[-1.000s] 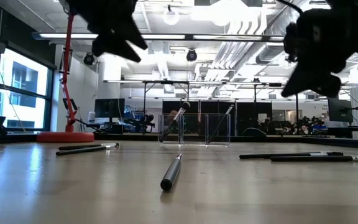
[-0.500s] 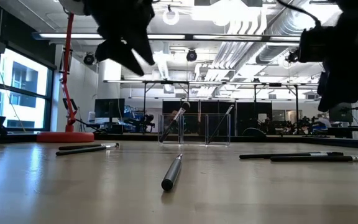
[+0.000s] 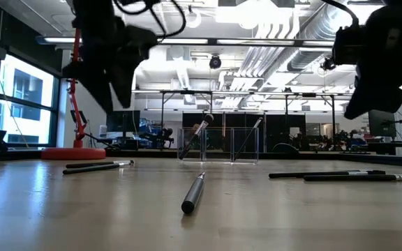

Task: Put items in baskets/containers
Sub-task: Put the eyeshadow brush into the transparent organizer

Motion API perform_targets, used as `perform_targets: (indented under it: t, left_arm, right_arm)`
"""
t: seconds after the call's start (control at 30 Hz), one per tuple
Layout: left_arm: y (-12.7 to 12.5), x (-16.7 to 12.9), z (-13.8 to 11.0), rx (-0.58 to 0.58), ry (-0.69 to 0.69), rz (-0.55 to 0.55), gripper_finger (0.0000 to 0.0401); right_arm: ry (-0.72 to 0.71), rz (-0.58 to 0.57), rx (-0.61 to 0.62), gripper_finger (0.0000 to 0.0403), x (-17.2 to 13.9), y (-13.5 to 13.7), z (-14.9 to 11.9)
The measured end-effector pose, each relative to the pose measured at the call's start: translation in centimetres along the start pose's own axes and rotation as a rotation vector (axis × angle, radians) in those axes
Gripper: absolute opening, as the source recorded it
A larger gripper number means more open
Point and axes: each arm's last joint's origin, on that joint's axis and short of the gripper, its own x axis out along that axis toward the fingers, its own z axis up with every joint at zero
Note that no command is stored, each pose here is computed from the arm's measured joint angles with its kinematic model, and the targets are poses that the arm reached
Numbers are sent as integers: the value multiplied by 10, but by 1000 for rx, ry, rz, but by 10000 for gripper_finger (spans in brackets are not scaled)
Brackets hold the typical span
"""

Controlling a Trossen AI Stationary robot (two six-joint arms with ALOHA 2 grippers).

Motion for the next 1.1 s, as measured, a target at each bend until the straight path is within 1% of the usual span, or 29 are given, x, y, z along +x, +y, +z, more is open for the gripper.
perform_targets:
  t: [0.1,0.17,0.3,0.43,0.67,0.77,0.87,1.0,1.1]
  left_arm:
    - [15,12,4,-69,41,54,207]
    - [26,21,7,-94,92,67,207]
    - [44,40,10,-95,154,56,207]
    - [55,52,12,-91,161,28,207]
    - [62,64,5,-56,159,18,204]
    - [59,67,3,-34,138,-11,190]
    - [57,70,4,-22,113,-50,167]
    - [58,80,1,-6,142,-3,133]
    - [58,89,0,30,174,27,107]
  right_arm:
    - [-69,-6,25,1,0,2,4]
    - [-110,-1,34,2,0,4,6]
    - [-166,12,50,1,-1,6,10]
    - [-195,1,57,2,-1,7,11]
    - [-235,-22,63,1,-1,6,12]
    - [-255,-35,65,3,-2,6,13]
    - [-280,-52,68,1,-2,5,14]
    - [-301,-59,72,3,-2,5,15]
    - [-306,-62,73,4,-2,5,15]
